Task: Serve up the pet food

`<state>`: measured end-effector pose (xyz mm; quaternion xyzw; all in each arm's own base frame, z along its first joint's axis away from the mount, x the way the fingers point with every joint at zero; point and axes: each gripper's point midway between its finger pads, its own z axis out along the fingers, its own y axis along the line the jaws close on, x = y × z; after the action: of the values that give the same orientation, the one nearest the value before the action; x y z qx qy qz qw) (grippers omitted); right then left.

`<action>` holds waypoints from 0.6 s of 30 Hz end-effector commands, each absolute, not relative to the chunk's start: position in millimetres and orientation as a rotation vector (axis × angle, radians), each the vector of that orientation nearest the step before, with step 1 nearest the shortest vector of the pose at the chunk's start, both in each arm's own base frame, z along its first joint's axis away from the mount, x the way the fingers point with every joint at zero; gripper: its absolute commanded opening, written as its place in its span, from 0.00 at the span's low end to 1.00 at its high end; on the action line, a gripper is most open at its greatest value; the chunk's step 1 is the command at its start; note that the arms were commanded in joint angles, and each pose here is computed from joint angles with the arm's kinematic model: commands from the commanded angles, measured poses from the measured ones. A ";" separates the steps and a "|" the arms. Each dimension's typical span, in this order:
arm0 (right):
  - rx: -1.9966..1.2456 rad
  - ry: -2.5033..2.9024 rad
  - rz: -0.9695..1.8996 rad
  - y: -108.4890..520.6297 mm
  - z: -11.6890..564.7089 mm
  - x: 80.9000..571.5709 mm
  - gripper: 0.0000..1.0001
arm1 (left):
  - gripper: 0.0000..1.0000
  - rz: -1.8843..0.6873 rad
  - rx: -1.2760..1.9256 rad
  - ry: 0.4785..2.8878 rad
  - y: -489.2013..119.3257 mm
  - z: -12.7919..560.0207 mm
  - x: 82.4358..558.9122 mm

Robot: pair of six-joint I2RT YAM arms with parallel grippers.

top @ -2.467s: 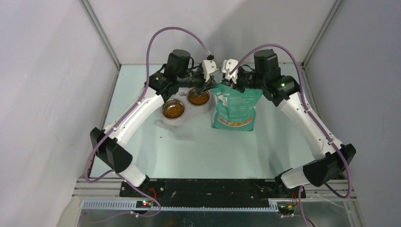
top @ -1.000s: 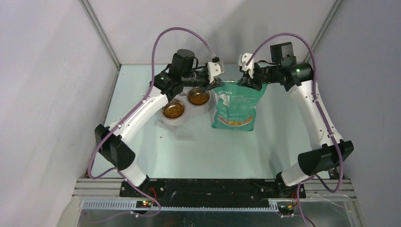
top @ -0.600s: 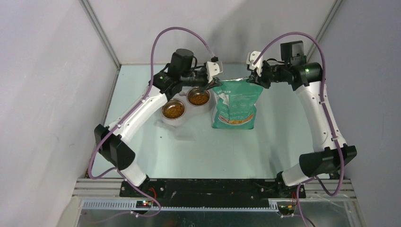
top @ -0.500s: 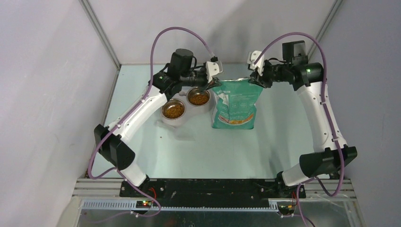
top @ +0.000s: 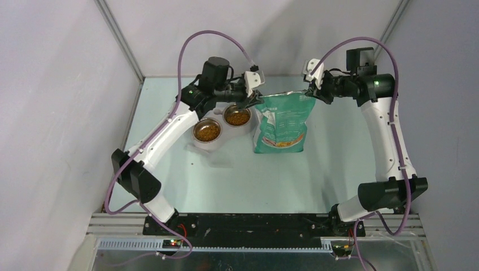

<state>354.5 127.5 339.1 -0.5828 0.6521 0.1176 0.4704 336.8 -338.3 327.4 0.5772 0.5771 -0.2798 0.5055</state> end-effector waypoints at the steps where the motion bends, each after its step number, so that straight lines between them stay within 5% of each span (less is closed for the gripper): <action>1: -1.365 1.588 0.101 96.2 366.5 374.2 0.00 | 0.35 -0.670 1.310 1.337 -330.4 364.9 339.5; 11: -1.345 1.604 0.126 98.5 365.0 372.6 0.00 | 0.42 -0.688 1.252 1.276 -381.9 382.9 346.1; 18: -1.338 1.597 0.117 97.4 367.4 371.8 0.00 | 0.24 -0.655 1.288 1.282 -391.4 371.4 344.1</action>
<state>356.9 116.3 335.7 -0.5667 0.6714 0.1146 0.4636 337.5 -391.2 350.3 0.5555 0.5585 -0.2978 0.5393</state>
